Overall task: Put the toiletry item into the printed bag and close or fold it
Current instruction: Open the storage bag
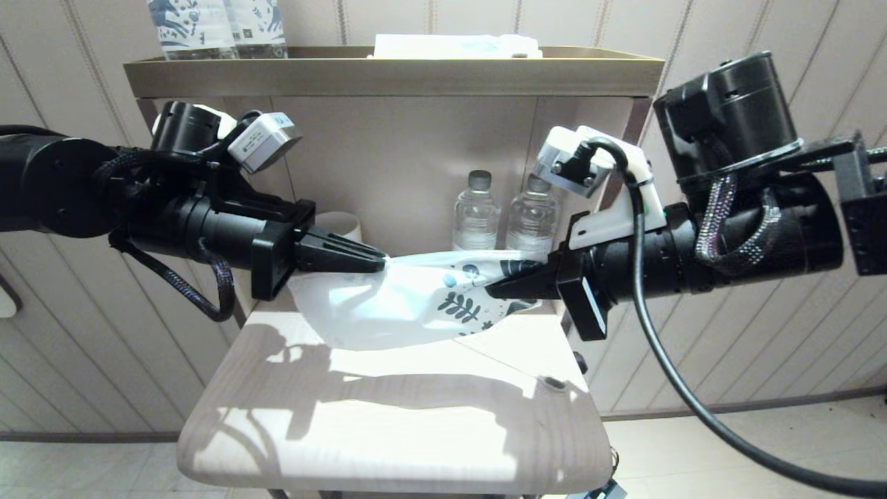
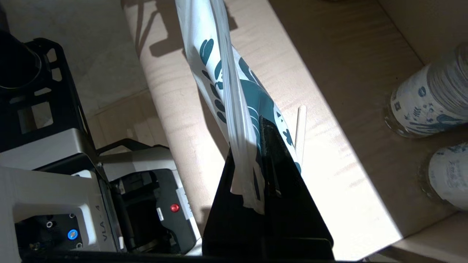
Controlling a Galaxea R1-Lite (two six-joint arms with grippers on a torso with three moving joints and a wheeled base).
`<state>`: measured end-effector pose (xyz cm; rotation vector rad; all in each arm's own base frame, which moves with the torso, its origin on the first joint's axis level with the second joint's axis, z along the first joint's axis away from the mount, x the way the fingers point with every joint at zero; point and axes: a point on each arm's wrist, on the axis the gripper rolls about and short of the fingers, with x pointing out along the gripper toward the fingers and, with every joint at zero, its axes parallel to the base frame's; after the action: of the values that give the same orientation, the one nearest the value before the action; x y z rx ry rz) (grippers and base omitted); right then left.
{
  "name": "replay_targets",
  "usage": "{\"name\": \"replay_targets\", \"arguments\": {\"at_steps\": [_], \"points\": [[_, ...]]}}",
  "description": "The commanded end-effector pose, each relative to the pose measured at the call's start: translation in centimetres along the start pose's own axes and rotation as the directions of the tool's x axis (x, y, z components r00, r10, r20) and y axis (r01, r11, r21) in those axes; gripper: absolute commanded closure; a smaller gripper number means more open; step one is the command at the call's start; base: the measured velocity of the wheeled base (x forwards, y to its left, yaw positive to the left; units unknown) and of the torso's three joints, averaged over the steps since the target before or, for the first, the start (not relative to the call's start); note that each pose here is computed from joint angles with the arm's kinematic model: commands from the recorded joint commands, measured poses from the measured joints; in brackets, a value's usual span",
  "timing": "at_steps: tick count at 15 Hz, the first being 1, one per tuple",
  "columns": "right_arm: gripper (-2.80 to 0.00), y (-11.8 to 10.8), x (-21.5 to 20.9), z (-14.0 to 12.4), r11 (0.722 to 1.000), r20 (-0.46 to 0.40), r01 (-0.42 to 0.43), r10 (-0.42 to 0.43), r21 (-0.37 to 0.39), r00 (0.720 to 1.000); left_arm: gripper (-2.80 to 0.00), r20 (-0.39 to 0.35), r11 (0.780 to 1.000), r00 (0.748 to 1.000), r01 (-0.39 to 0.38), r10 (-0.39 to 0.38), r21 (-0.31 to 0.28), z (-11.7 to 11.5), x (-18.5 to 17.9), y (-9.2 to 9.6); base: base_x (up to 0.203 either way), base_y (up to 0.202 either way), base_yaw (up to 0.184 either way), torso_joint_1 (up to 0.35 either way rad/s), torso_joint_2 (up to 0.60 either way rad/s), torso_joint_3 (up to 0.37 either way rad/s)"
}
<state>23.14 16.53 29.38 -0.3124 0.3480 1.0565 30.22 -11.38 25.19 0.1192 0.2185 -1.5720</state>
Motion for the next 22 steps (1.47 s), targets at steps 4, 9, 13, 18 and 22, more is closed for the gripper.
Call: {"name": "replay_targets", "arguments": {"at_steps": [4, 9, 13, 18, 22], "points": [[0.00, 0.1, -1.9, -0.8, 1.000, 0.000, 0.028, -0.028, 0.012, 1.000, 0.00, 0.002, 1.000, 1.000, 0.007, -0.007, -0.004, -0.1, 0.1, 0.1, 0.000, 0.000, 0.000, 0.000, 0.00, 0.000], [0.00, 0.5, -2.9, -1.6, 0.999, -0.007, 0.031, -0.031, 0.020, 1.000, 0.00, 0.000, 1.000, 1.000, 0.004, -0.004, -0.005, -0.2, 0.1, 0.3, 0.000, 0.000, 0.000, 0.000, 0.00, 0.000], [0.00, 0.3, -3.8, -2.1, 0.998, -0.010, 0.055, -0.055, 0.032, 0.998, 0.00, 0.001, 1.000, 1.000, 0.003, -0.003, -0.003, -0.1, 0.1, 0.3, 0.000, 0.000, 0.000, 0.000, 0.00, 0.000], [0.00, 0.8, -5.0, -3.0, 0.997, -0.014, 0.066, -0.065, 0.044, 0.998, 0.00, 0.001, 1.000, 1.000, 0.004, -0.004, -0.004, -0.1, 0.1, 0.4, 0.000, 0.000, 0.000, 0.000, 0.00, 0.000], [0.00, 0.9, -5.2, -3.3, 0.997, -0.013, 0.055, -0.054, 0.050, 0.998, 0.00, 0.000, 1.000, 1.000, 0.005, -0.005, -0.018, -0.2, 0.3, 1.0, 0.000, 0.000, 0.000, 0.000, 0.00, 0.000]]}}
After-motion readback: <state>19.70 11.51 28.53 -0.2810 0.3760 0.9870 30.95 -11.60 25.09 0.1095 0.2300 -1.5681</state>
